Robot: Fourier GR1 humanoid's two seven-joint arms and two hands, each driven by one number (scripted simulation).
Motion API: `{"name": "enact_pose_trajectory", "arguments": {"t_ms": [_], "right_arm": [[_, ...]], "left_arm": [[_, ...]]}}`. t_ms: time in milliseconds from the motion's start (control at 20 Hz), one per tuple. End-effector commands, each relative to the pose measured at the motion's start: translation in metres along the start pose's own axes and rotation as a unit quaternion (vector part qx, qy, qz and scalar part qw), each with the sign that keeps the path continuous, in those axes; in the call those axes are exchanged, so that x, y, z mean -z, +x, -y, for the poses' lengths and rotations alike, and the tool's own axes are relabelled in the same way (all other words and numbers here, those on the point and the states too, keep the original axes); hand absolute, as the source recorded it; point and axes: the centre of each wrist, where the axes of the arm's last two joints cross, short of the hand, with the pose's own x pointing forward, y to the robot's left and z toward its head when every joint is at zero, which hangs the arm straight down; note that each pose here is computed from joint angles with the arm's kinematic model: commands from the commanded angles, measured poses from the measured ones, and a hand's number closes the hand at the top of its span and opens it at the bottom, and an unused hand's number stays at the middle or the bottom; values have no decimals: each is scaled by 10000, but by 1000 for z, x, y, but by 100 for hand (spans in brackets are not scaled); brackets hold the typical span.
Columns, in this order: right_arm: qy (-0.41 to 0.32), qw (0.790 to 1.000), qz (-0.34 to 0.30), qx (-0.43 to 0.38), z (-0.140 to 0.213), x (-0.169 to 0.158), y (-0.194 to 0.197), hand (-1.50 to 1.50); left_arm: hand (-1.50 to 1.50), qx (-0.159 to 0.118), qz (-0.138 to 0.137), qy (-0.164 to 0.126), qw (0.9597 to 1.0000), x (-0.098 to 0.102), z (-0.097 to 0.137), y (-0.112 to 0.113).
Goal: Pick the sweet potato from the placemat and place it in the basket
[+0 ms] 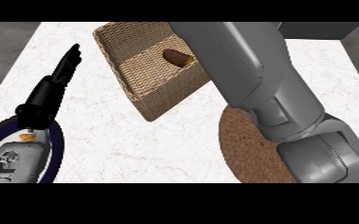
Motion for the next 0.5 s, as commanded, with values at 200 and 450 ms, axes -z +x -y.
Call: {"name": "enact_pose_trajectory", "arguments": {"t_ms": [200, 450], "right_arm": [[-1584, 9638, -615, 2057, 31, 14, -11, -150], [-2148, 9373, -698, 2653, 46, 20, -26, -150]], "left_arm": [[0, 13, -146, 47, 9999, -11, -1, -1], [0, 57, -315, 287, 9991, -14, -8, -15]]}}
